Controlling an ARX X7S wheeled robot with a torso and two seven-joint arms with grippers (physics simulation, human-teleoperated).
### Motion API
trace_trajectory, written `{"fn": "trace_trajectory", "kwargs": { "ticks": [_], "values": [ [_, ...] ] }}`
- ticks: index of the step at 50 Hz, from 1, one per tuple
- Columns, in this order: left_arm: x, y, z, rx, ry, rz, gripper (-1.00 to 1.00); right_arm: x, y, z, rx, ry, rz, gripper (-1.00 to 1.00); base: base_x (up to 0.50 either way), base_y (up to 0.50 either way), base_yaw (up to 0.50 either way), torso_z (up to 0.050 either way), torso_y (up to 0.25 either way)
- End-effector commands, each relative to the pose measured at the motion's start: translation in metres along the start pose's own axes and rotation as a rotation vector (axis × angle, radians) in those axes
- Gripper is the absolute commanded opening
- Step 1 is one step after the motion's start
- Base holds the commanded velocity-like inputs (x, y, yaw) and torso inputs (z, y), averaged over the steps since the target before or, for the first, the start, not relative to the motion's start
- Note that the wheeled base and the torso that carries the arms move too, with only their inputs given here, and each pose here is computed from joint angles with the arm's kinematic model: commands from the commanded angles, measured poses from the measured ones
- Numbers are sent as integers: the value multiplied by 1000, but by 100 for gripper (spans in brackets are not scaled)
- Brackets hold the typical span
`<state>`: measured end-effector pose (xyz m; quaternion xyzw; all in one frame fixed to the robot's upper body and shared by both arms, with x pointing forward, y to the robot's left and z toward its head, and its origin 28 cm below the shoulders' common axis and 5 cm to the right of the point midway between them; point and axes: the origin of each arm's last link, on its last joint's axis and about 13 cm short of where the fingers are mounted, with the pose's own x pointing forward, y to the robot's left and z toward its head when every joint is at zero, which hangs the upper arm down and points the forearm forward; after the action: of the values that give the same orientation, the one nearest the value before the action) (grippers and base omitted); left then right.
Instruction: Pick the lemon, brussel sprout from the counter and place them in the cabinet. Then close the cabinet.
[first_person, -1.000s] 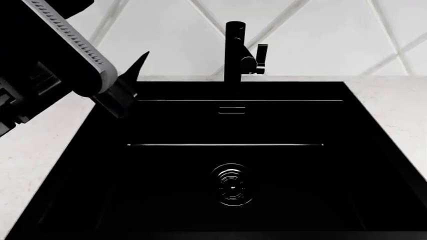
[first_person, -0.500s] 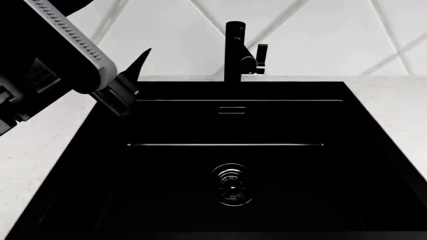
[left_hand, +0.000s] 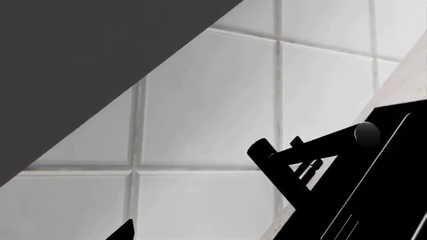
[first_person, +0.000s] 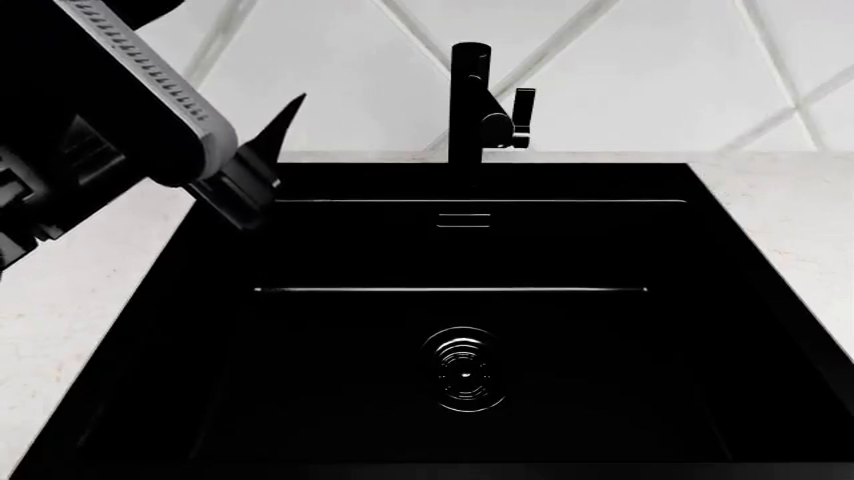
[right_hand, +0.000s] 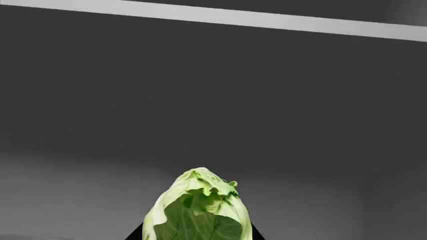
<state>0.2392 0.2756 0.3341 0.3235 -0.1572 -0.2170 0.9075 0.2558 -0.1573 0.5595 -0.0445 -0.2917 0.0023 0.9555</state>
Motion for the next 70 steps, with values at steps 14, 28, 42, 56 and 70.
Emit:
{"fn": "trace_trajectory", "kwargs": {
  "ticks": [14,28,42,56,70],
  "values": [
    [1,-5,-6,-18,9,-7,100,8,-3,-13,-15,201,-24,-100,0,0,0,0,0],
    [0,-6,-9,-19,15,-8,100,8,-1,-19,-31,245,-6,-100,0,0,0,0,0],
    [-1,-7,-9,-20,15,-11,100,7,3,-21,-48,247,32,100,0,0,0,0,0],
    [-1,-7,-10,-19,16,-14,100,4,6,-12,-69,217,74,100,0,0,0,0,0],
    [-2,-8,-10,-20,17,-15,100,-11,6,8,-94,100,102,100,0,0,0,0,0]
  ]
}}
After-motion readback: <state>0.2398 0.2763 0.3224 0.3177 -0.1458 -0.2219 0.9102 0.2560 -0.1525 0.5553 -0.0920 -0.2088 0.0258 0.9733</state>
